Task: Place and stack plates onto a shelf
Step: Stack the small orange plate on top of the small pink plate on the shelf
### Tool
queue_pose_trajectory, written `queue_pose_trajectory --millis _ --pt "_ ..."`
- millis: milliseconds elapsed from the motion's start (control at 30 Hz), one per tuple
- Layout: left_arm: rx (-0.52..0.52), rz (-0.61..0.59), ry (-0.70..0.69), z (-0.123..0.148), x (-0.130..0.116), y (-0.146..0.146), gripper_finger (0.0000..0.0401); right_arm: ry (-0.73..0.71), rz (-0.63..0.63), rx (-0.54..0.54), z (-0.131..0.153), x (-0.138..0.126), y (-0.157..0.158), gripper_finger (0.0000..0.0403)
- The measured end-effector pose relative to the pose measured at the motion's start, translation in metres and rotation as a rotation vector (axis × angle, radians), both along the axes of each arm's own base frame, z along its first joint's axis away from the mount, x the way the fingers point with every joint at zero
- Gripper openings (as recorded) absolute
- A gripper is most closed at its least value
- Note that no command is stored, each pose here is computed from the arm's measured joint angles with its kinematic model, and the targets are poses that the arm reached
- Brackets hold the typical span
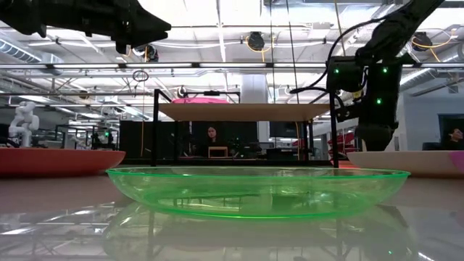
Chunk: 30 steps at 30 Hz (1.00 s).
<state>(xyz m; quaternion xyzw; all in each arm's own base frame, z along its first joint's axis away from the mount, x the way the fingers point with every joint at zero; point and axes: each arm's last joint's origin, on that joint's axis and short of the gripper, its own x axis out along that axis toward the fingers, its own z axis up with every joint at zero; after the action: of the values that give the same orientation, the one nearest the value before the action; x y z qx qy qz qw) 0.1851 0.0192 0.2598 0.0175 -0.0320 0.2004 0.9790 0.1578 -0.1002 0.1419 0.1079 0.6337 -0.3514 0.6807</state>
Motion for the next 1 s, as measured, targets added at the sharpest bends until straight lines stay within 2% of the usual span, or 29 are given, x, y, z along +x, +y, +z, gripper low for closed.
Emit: queue_pose_trajectory --millis 333,500,667,1000 --pt "0.0 0.0 0.004 0.0 0.0 0.0 0.017 -0.009 -0.001 0.013 -0.018 -0.01 0.004 0.0108" --pt "0.0 0.001 0.003 0.0 0.0 0.0 0.017 -0.022 -0.008 0.018 -0.017 -0.01 0.005 0.0067" --pt "0.0 0.001 0.003 0.0 0.0 0.0 0.017 -0.062 -0.044 -0.004 -0.012 -0.012 0.005 0.0007" --pt "0.0 0.002 0.004 0.0 0.0 0.0 0.017 -0.254 -0.142 -0.096 0.015 -0.019 0.009 0.0001"
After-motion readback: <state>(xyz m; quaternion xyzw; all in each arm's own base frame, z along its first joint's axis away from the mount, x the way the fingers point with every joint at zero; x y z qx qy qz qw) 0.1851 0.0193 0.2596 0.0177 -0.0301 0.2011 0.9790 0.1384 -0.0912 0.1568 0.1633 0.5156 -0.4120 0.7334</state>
